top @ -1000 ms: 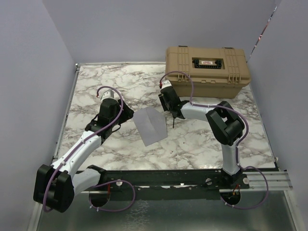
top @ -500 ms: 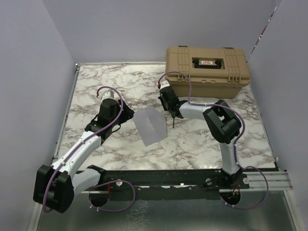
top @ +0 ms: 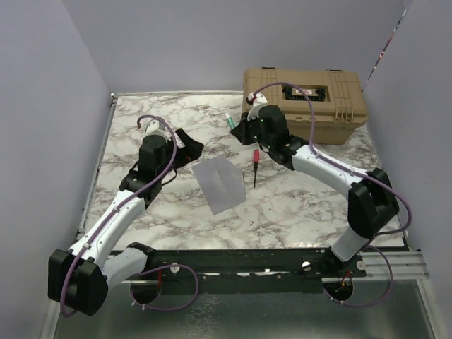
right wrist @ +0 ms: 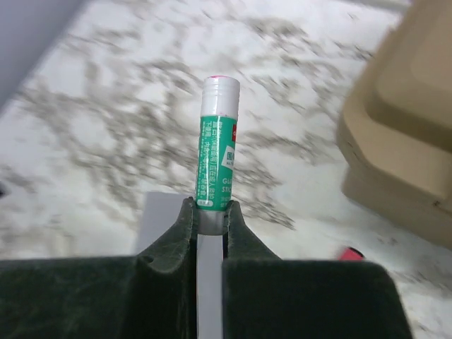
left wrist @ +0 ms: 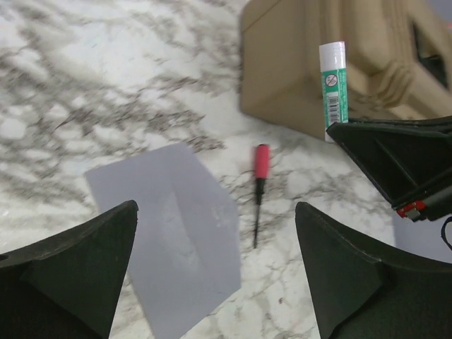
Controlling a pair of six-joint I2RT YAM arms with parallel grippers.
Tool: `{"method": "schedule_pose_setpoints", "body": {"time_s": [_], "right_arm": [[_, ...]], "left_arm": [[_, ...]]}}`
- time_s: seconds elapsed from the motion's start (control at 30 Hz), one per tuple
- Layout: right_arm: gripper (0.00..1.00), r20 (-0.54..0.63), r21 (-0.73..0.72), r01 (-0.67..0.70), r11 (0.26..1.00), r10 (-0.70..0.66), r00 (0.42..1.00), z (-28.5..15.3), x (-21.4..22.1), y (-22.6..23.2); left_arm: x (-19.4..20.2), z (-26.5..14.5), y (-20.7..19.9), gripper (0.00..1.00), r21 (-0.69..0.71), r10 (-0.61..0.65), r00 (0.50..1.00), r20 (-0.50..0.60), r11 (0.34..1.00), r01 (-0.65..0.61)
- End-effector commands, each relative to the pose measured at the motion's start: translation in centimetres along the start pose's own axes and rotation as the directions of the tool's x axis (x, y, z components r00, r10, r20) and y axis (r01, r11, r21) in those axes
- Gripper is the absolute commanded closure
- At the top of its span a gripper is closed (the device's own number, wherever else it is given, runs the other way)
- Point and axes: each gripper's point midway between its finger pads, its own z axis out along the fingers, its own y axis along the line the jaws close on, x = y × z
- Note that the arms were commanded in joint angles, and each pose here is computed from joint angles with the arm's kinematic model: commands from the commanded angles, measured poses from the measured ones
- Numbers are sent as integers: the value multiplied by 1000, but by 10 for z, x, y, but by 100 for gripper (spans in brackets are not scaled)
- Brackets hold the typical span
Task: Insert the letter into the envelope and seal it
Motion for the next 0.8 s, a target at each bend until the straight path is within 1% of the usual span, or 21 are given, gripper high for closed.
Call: {"method": "schedule_pose_setpoints", "body": {"time_s": [0.0, 0.13, 0.2, 0.33, 0.4, 0.47, 0.57, 0.77], "right_arm": [[100, 77, -352, -108, 930, 144, 987, -44, -48, 69], [100, 120, -522, -128, 844, 221, 968, -76, -83, 101], [100, 128, -587, -112, 802, 228, 965, -88, -94, 114], [100, 129, -669, -105, 736, 254, 958, -106, -104, 128], [100, 124, -691, -111, 714, 268, 956, -110, -106, 132], [100, 129, -703, -113, 702, 283, 950, -114, -109, 134], [100, 127, -715, -120, 688, 296, 947, -116, -113, 136], [100, 129, -708, -134, 694, 313, 941, -115, -114, 135]], "left_arm": [[-41, -15, -75, 7, 305, -33, 996, 78, 952, 7], [-69, -34, -125, 6, 516, -79, 986, 149, 857, -9], [-77, -41, -140, 7, 580, -95, 981, 168, 814, -20], [-87, -43, -157, 10, 648, -137, 976, 170, 762, -6], [-87, -41, -164, 17, 681, -156, 977, 143, 732, 17], [-85, -40, -169, 29, 704, -167, 979, 120, 709, 35], [-84, -39, -169, 45, 711, -175, 978, 112, 701, 44], [-82, -43, -171, 66, 724, -145, 981, 127, 690, 8]]}}
